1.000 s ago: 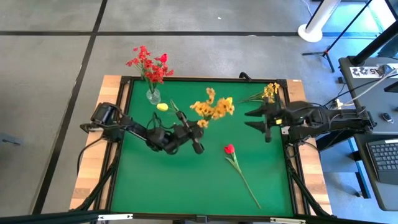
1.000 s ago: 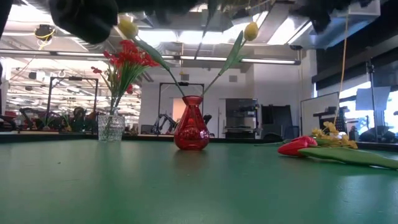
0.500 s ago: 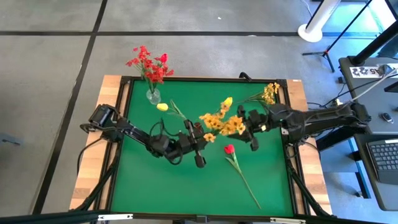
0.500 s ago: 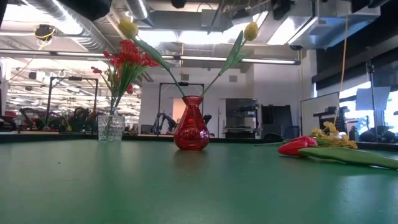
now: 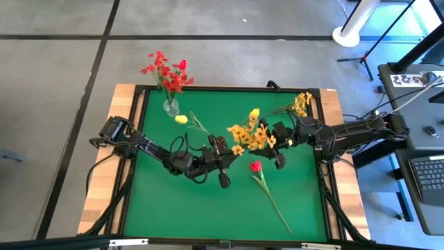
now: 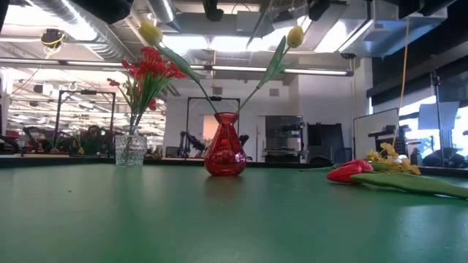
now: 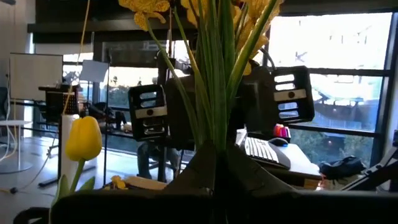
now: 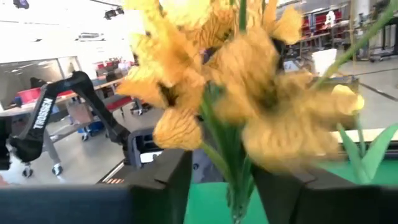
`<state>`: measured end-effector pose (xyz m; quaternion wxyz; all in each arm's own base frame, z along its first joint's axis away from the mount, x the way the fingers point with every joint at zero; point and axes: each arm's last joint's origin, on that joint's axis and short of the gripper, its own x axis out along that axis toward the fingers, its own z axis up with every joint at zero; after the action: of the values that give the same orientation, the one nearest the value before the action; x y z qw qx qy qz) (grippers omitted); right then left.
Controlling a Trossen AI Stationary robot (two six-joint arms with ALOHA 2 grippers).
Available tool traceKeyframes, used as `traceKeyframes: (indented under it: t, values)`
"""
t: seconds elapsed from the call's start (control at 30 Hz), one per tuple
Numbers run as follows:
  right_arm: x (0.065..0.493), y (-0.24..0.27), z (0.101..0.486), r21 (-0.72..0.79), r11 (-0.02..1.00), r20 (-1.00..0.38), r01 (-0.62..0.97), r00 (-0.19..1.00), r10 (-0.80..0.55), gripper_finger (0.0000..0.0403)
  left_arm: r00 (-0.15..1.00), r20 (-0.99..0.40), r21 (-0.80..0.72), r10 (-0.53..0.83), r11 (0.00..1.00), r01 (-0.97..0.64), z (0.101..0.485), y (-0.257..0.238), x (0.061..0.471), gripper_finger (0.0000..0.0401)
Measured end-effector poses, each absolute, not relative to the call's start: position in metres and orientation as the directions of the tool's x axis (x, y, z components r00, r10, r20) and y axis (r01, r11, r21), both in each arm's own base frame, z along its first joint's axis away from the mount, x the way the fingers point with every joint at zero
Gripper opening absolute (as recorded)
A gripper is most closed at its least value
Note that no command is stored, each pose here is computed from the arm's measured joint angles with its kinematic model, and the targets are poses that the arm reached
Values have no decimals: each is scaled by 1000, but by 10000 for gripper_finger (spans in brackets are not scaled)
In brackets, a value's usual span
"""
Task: Sort flowers into vase by color
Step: Put the bottom yellow flowers into the red flower vase
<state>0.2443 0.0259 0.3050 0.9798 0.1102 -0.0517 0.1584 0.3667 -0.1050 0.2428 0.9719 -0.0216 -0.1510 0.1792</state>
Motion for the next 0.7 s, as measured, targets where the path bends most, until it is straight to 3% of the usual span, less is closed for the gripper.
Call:
traceKeyframes:
  t: [0.23,0.43,0.7]
  values:
    - [245,25,304,183,936,126,-301,951,281,14,899,270,-110,345,938,-328,241,-105,368,4]
    - [245,24,303,156,952,116,-262,962,246,6,893,244,-73,378,925,-372,239,-111,366,60]
    - [246,21,302,81,986,112,-145,985,135,3,766,156,-31,623,779,-627,264,-143,332,147]
